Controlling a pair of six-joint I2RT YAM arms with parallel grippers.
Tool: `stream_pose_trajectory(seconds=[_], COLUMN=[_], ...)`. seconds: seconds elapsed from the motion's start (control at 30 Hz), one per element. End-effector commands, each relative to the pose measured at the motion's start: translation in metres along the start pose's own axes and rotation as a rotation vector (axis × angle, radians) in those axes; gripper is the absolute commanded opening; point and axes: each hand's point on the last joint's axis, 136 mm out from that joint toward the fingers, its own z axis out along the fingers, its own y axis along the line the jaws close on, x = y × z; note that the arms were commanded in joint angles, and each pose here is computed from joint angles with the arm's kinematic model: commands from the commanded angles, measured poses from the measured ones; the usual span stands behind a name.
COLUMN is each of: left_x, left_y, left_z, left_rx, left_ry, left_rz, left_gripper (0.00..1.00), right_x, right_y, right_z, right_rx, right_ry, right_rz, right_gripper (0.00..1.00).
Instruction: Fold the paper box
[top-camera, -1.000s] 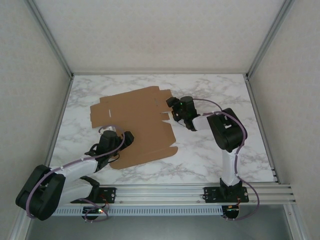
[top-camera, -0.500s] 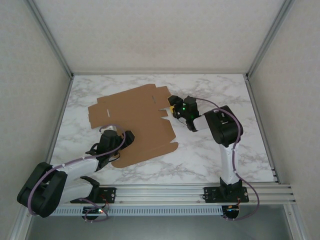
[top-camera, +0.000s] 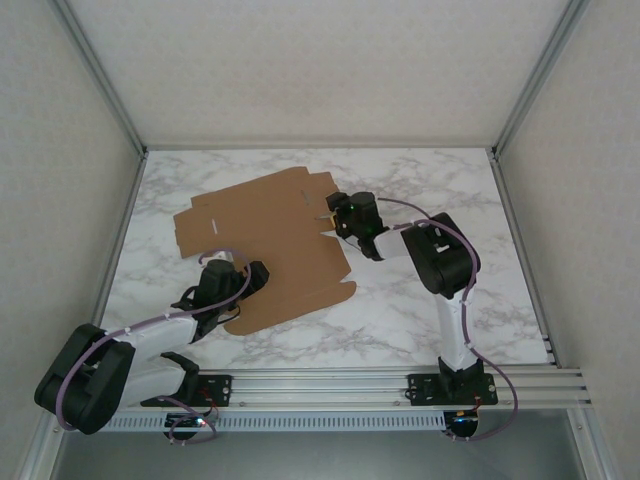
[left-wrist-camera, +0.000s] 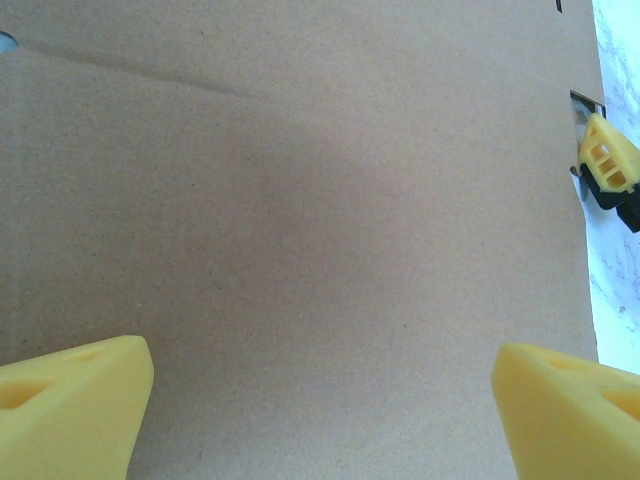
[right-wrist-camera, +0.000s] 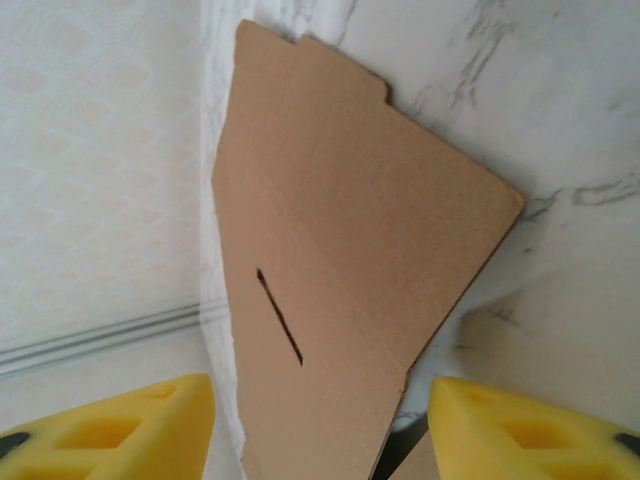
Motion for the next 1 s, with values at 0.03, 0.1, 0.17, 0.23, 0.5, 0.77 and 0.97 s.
stream_pose_trajectory(seconds=[0.03, 0.1, 0.17, 0.23, 0.5, 0.77, 0.97], left_x=[0.053, 0.054, 0.054, 0.055, 0.057, 0.061, 0.061], left_y=[0.055, 0.056, 0.056, 0.057, 0.058, 0.06, 0.058], left_z=[-0.005, -0.006, -0.005, -0.005, -0.003, -0.001, -0.002], left_rx=[-0.17, -0.171, -0.172, -0.174, -0.176, -0.178, -0.168], left_ry=[0.193, 0.193, 0.196, 0.199, 0.211, 0.227, 0.222], left_rz=[-0.026, -0.026, -0.025, -0.025, -0.026, -0.029, -0.029], left_gripper=[0.88, 0.88, 0.88, 0.88, 0.87, 0.86, 0.85], right_x=[0.022, 0.019, 0.013, 0.007, 0.008, 0.017, 0.026], right_y=[-0.025, -0.02, -0.015, -0.009, 0.013, 0.011, -0.006], right_z=[0.006, 0.01, 0.013, 0.018, 0.046, 0.054, 0.057], right_rx=[0.129, 0.106, 0.075, 0.028, -0.099, 0.067, 0.16], right_ry=[0.047, 0.035, 0.016, 0.001, 0.074, 0.14, 0.177], right_rz=[0.023, 0.016, 0.002, -0.005, 0.021, -0.063, -0.102], right_gripper=[0.56, 0.53, 0.47, 0.46, 0.4, 0.4, 0.34])
